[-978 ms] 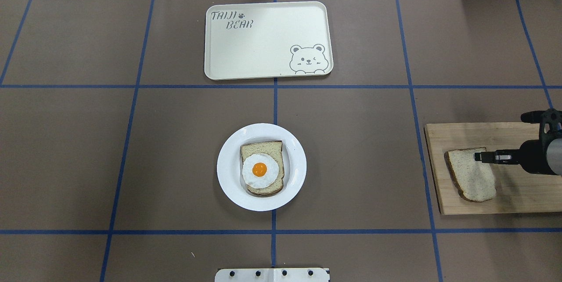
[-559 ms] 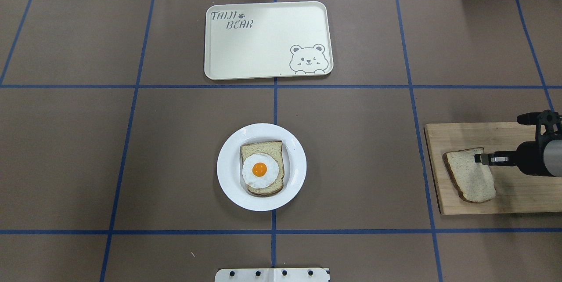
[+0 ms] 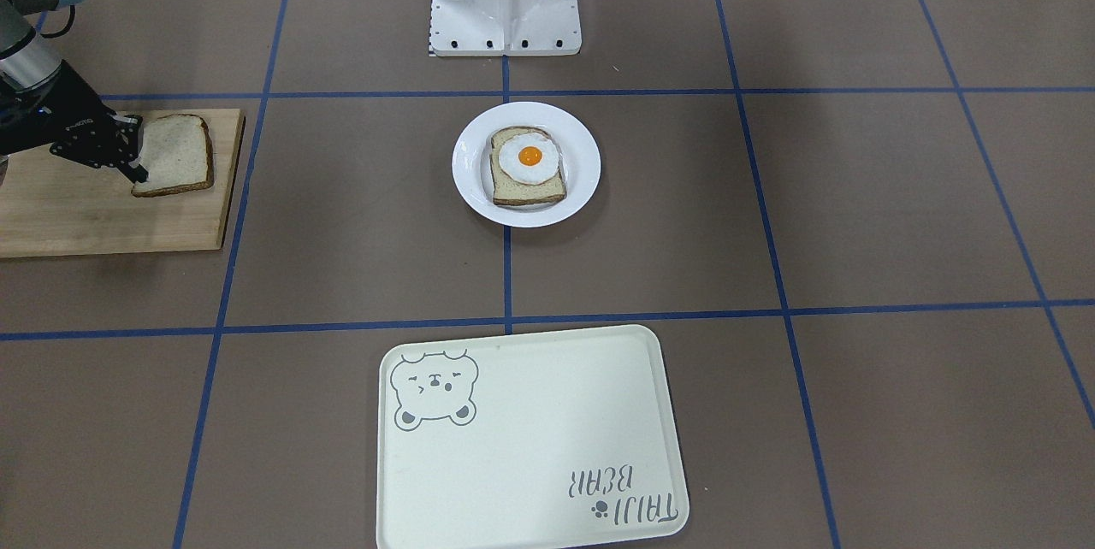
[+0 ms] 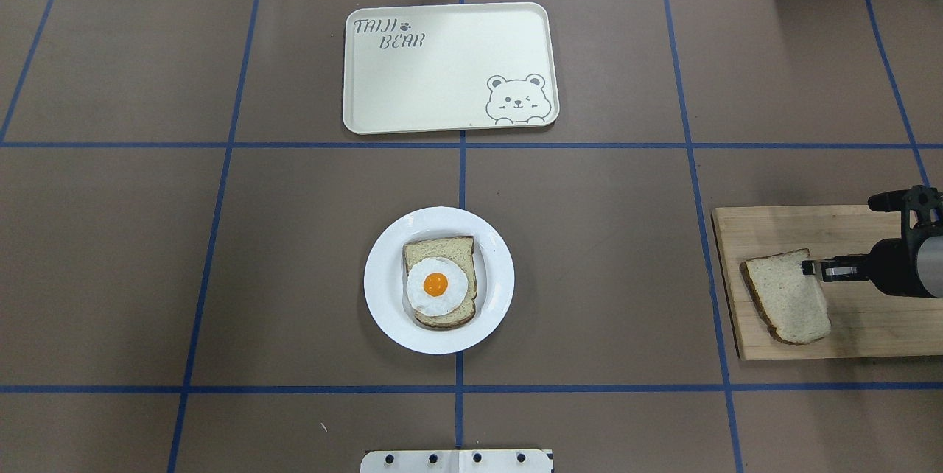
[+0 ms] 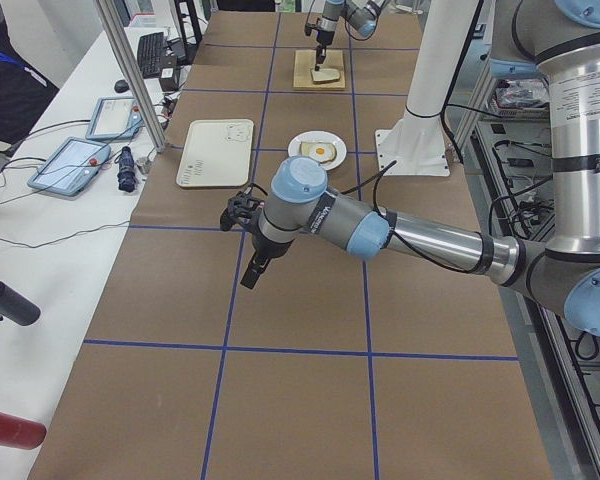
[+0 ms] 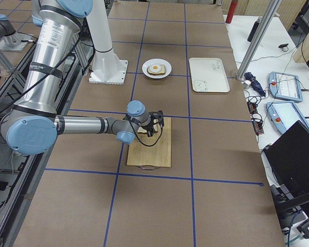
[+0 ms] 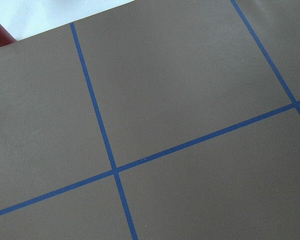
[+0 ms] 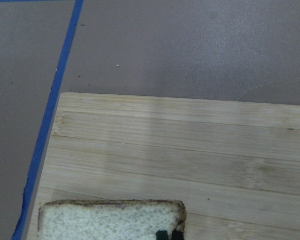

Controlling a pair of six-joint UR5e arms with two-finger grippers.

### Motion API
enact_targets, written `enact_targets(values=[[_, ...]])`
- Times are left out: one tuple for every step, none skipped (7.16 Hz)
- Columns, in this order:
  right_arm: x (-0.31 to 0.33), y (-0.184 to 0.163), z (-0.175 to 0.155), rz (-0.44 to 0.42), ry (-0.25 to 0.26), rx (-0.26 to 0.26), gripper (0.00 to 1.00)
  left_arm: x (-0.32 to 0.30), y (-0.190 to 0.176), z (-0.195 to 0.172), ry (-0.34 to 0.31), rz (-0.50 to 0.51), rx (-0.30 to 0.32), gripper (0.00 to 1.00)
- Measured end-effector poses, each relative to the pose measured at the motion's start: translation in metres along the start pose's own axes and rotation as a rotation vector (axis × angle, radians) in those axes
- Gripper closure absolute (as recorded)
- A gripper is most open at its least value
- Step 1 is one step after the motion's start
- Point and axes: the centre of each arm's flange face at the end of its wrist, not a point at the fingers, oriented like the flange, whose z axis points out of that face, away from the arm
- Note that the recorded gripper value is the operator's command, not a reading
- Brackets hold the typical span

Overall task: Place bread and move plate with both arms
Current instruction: 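Lift the bread slice with the right gripper and carry it over the plate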

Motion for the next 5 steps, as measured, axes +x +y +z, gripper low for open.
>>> enact_targets(values=[[0.003, -0.004, -0.008, 0.013, -0.023, -0.016, 1.00, 0.000, 0.000, 0.000, 0.000, 0.000, 0.001, 0.01], [0.008, -0.012, -0.022, 0.028, -0.067, -0.032, 1.00, 0.000, 0.000, -0.001, 0.000, 0.000, 0.000, 0.01], [0.015, -0.022, -0.041, 0.043, -0.124, -0.044, 1.00, 0.000, 0.000, 0.000, 0.000, 0.000, 0.000, 0.01], [0.020, -0.036, -0.063, 0.059, -0.190, -0.057, 1.00, 0.001, 0.000, 0.000, 0.000, 0.000, 0.000, 0.01], [0.017, -0.053, -0.081, 0.062, -0.253, -0.067, 1.00, 0.001, -0.001, 0.000, 0.000, 0.000, 0.000, 0.01]])
